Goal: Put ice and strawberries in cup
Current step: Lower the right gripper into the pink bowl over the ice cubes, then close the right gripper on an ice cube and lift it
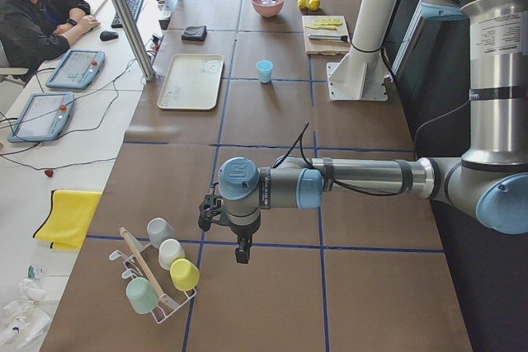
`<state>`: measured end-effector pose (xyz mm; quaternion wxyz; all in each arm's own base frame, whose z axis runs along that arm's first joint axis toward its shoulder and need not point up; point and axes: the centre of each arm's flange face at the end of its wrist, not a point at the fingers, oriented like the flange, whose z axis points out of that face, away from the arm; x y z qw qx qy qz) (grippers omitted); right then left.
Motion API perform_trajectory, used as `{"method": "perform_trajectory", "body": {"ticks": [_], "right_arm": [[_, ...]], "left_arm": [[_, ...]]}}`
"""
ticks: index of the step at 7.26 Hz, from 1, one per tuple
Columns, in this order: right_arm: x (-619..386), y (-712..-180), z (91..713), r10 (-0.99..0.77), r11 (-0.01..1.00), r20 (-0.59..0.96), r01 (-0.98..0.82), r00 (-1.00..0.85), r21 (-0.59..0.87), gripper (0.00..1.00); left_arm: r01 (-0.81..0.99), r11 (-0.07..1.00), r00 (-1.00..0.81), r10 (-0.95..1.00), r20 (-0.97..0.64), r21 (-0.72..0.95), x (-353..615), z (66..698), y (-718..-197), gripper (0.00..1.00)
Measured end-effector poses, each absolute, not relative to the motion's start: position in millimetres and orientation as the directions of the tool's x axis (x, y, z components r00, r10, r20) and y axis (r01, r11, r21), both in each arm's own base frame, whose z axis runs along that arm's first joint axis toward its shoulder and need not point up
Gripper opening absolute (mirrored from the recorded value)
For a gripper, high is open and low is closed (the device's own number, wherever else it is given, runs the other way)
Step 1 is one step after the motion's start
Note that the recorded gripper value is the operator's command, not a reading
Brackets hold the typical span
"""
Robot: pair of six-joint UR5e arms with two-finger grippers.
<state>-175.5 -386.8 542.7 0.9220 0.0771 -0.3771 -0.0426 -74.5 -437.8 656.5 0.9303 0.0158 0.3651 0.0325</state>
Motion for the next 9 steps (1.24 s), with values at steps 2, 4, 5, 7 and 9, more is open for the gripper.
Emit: {"method": "perform_trajectory", "body": {"ticks": [2,4,5,7,9], "right_arm": [[-178.7,-386.1,543.7,-0.142,0.984,0.682,0.025,0.717,0.179,0.78],[-180.6,-386.7,544.5,-0.146,0.982,0.675,0.026,0.723,0.185,0.78],[-181.0,-387.7,544.5,-0.149,0.981,0.671,0.026,0.727,0.190,0.78],[-181.1,-388.7,545.6,-0.153,0.979,0.660,0.024,0.736,0.200,0.57],[-181.4,-387.7,547.1,-0.154,0.980,0.657,0.027,0.738,0.199,0.26]], "left_arm": [[-0.049,0.997,0.731,0.072,-0.678,0.053,-74.5,656.7,-437.8,1.00],[-0.049,0.997,0.731,0.072,-0.678,0.053,-74.5,656.6,-437.8,1.00],[-0.049,0.997,0.731,0.072,-0.678,0.053,-74.5,656.6,-437.8,1.00],[-0.049,0.997,0.731,0.073,-0.678,0.054,-74.5,656.2,-437.9,1.00],[-0.049,0.997,0.731,0.073,-0.678,0.054,-74.5,656.1,-437.9,1.00]]}}
